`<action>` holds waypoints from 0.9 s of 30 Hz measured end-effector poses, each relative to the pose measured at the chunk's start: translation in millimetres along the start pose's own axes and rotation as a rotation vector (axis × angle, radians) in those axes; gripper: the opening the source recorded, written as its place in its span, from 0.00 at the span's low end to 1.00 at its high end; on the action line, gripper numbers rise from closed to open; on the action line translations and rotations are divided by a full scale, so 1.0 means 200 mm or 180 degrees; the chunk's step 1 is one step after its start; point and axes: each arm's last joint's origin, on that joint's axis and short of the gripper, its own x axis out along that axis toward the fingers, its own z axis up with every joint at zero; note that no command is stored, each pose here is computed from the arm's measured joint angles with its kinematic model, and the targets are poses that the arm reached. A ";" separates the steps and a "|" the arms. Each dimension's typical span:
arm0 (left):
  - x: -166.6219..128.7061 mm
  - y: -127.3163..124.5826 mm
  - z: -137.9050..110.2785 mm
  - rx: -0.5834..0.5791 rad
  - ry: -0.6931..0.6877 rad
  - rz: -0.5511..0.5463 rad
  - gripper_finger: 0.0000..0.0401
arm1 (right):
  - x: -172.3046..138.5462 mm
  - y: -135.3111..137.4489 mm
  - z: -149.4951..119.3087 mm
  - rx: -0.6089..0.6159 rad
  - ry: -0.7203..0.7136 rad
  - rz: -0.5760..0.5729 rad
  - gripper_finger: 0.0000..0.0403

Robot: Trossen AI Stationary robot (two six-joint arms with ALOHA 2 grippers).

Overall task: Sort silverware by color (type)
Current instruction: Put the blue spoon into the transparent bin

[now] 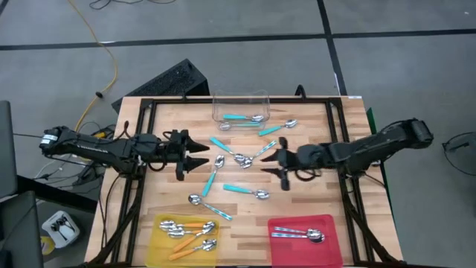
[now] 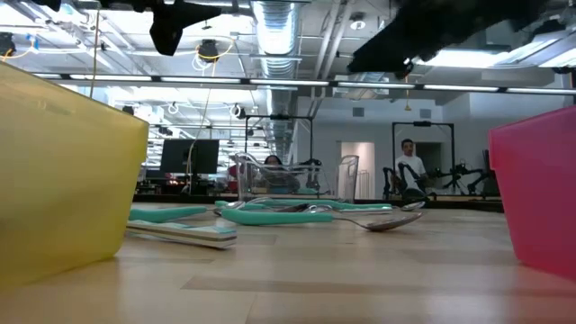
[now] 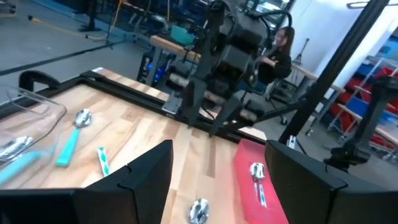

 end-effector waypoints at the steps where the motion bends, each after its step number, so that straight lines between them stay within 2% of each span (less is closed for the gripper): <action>1: 0.00 0.00 0.00 0.0000 -0.0010 0.0021 0.59 | 0.04 0.00 0.00 0.0070 0.0044 -0.0027 0.42; 4: 0.00 0.00 0.00 -0.0001 -0.0012 0.0029 0.59 | 0.17 0.03 -0.02 0.0103 0.0252 -0.0041 0.42; 11: 0.00 0.01 0.00 -0.0002 -0.0051 0.0130 0.59 | 0.38 0.22 -0.06 0.0137 0.0538 0.0166 0.42; 17: 0.00 0.01 0.00 0.0002 -0.0059 0.0204 0.59 | 0.53 0.36 -0.16 -0.0040 0.0772 0.0000 0.42; 27: 0.00 0.01 0.00 0.0007 -0.0057 0.0249 0.59 | 0.67 0.35 -0.32 0.0089 0.1069 -0.0145 0.42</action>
